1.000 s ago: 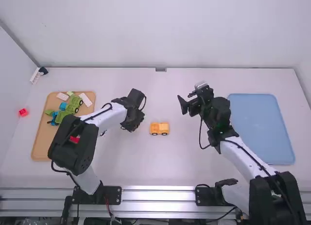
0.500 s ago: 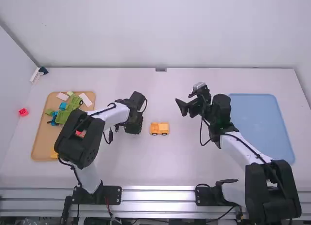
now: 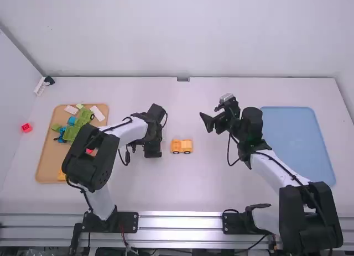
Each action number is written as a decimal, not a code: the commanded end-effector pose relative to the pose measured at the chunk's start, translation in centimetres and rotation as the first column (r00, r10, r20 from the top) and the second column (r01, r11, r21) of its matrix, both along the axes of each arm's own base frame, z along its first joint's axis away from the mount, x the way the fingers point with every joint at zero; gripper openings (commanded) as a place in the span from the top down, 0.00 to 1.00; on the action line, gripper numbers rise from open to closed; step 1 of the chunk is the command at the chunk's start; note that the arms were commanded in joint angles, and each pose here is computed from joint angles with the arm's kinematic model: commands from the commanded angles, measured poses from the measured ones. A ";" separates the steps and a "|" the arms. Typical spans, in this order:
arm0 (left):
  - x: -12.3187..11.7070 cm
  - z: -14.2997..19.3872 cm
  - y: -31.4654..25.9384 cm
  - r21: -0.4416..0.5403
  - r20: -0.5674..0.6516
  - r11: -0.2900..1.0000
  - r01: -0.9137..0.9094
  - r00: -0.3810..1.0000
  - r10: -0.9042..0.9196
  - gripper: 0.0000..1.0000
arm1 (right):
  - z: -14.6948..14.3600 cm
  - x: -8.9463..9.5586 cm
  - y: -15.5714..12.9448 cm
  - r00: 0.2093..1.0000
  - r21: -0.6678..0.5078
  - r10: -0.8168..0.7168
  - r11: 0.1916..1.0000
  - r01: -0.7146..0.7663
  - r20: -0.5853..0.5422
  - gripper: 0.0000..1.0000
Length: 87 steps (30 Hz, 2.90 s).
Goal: Assemble lego blocks to make yellow taxi
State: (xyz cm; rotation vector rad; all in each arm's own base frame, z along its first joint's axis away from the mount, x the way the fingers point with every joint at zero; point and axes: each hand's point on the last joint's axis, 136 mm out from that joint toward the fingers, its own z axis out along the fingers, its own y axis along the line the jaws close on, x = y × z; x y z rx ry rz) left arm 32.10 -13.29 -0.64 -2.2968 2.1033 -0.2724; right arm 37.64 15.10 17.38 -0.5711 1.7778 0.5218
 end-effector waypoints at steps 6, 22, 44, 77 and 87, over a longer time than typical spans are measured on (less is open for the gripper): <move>-0.7 3.9 1.6 0.053 -0.054 0.989 0.141 0.989 -0.138 0.01 | 1.9 0.8 0.2 0.999 0.011 0.006 1.000 -0.006 0.047 0.01; 6.6 15.5 6.4 0.496 -0.287 0.061 0.866 0.230 -0.930 0.01 | 0.7 1.0 0.3 1.000 0.006 0.007 1.000 -0.007 0.015 0.02; 2.1 15.9 0.0 0.963 -0.078 -0.269 -0.001 -0.958 -0.275 0.01 | 0.3 -8.4 4.3 0.699 -0.209 0.704 0.708 -0.675 0.124 0.01; -1.5 0.8 1.3 0.946 -0.141 -0.324 -0.028 -0.933 -0.331 0.01 | -3.3 -4.3 6.9 0.672 0.035 0.738 0.671 -0.740 0.055 0.01; -0.4 -1.4 1.1 0.952 -0.103 -0.305 0.005 -0.936 -0.337 0.21 | -3.4 -4.5 7.5 0.664 0.025 0.746 0.664 -0.748 0.056 0.01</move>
